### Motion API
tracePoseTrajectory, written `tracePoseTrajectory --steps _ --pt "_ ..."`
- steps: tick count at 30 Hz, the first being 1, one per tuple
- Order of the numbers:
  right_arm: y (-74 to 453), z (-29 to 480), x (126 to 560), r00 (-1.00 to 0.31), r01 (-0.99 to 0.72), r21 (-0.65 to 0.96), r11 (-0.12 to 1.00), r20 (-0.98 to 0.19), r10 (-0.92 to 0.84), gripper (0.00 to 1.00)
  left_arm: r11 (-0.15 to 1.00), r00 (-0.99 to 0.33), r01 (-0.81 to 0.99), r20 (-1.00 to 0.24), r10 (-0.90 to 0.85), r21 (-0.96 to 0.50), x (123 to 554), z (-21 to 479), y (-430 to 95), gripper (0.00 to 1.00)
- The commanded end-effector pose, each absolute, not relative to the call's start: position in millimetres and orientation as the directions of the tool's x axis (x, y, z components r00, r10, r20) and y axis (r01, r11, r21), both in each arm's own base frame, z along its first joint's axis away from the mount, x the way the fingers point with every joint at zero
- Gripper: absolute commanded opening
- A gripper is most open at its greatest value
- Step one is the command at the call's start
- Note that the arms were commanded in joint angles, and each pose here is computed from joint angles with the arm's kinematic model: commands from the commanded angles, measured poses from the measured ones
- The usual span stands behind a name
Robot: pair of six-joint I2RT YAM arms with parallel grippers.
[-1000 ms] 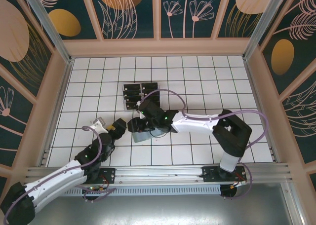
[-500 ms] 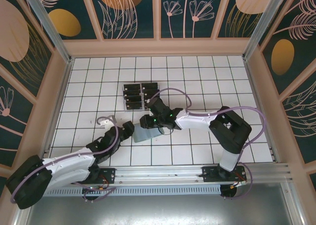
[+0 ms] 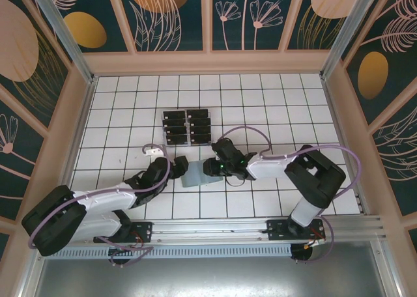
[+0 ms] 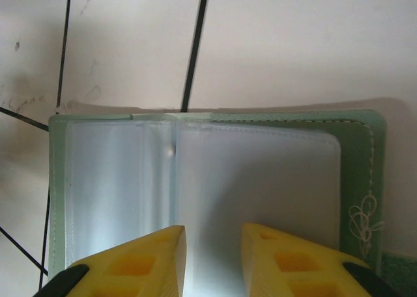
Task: Put the credit cards into the card holder
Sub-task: Flip over the card slot on the card holder, then move the storage box to the top-center of the table.
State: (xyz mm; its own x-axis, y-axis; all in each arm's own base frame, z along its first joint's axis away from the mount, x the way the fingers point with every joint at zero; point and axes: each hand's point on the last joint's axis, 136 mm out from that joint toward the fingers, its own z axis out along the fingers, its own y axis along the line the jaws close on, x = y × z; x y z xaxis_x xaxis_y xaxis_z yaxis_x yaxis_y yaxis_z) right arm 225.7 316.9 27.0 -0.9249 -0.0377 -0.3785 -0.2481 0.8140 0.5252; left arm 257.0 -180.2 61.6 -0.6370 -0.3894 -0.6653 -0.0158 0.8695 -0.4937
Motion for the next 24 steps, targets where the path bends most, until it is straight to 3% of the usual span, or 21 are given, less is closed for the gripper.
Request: tracePoseTrajectory --steps 1,5,13,18,24 --pt "291 13 216 -0.943 -0.157 0.492 0.856 -0.333 0.019 0.29 0.867 -0.603 0.039 -0.704 -0.375 -0.496 270 85 -193 0.86" --pt "299 37 223 -0.923 -0.188 0.537 0.822 -0.382 0.039 0.31 0.880 -0.575 0.061 -0.737 -0.355 -0.471 283 104 -201 0.88" --pt "311 113 266 -0.840 -0.304 0.553 0.775 -0.540 0.056 0.46 0.903 -0.427 0.042 -0.824 -0.372 -0.429 348 187 -178 0.98" --pt "292 119 302 -0.808 -0.295 0.498 0.815 -0.585 0.065 0.62 0.898 -0.369 -0.003 -0.834 -0.410 -0.440 391 217 -145 0.99" --pt "285 95 327 -0.811 -0.300 0.420 0.857 -0.585 0.003 0.65 0.846 -0.359 -0.001 -0.789 -0.498 -0.534 436 217 -111 0.99"
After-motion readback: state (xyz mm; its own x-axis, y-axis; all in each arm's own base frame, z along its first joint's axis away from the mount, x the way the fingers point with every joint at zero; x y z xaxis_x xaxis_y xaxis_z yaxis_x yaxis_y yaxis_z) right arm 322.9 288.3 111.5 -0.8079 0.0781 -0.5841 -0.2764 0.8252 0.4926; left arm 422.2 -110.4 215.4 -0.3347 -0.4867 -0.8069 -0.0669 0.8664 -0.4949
